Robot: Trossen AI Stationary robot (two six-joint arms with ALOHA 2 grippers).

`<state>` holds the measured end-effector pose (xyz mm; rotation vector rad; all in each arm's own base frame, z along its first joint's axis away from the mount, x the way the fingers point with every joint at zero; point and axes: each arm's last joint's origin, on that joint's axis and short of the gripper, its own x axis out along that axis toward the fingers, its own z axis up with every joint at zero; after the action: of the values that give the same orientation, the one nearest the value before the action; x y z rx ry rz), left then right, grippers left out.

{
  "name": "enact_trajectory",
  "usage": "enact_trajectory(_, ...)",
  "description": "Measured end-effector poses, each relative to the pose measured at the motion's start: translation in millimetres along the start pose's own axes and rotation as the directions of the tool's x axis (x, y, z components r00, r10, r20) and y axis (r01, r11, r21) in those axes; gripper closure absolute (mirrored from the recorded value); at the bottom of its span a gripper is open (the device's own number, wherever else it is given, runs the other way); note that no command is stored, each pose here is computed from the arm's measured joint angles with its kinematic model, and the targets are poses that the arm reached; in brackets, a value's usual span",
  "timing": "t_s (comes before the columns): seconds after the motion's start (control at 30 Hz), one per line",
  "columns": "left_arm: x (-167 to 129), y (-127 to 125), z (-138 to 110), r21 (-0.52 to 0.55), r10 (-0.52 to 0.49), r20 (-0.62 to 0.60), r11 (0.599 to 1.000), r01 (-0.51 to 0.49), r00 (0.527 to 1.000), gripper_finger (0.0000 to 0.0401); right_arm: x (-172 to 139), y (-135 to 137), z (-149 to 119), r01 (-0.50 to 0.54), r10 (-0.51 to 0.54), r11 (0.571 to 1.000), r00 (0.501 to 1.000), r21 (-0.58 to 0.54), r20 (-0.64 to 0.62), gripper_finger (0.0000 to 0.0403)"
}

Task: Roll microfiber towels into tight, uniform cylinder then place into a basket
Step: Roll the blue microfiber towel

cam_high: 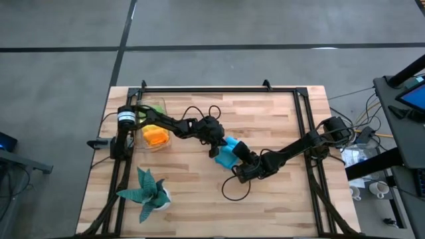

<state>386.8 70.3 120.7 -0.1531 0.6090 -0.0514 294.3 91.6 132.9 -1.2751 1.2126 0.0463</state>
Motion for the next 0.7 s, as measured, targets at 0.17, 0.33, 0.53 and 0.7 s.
enact_trajectory(0.17, 0, 1, 0, 0.0, 0.002, -0.001, 1.0, -0.002, 1.0, 0.0401, -2, -3, 1, -0.002, 0.001, 0.996, 1.0, 0.087, 0.008, 0.0379)
enact_trajectory(0.33, 0, 1, -1, -0.001, 0.003, -0.005, 1.0, -0.003, 1.0, 0.0401, -14, -13, -3, 0.006, -0.013, 0.971, 1.0, 0.239, 0.027, 0.0329)
enact_trajectory(0.53, 0, 1, -2, -0.002, 0.003, -0.006, 1.0, -0.003, 1.0, 0.0401, -30, -17, -24, -0.012, 0.024, 0.901, 0.999, 0.434, -0.022, 0.0286)
enact_trajectory(0.7, 0, 1, -2, -0.001, 0.003, -0.006, 1.0, -0.003, 1.0, 0.0401, -33, -11, -41, 0.033, -0.043, 0.675, 0.999, 0.737, -0.006, 0.0319)
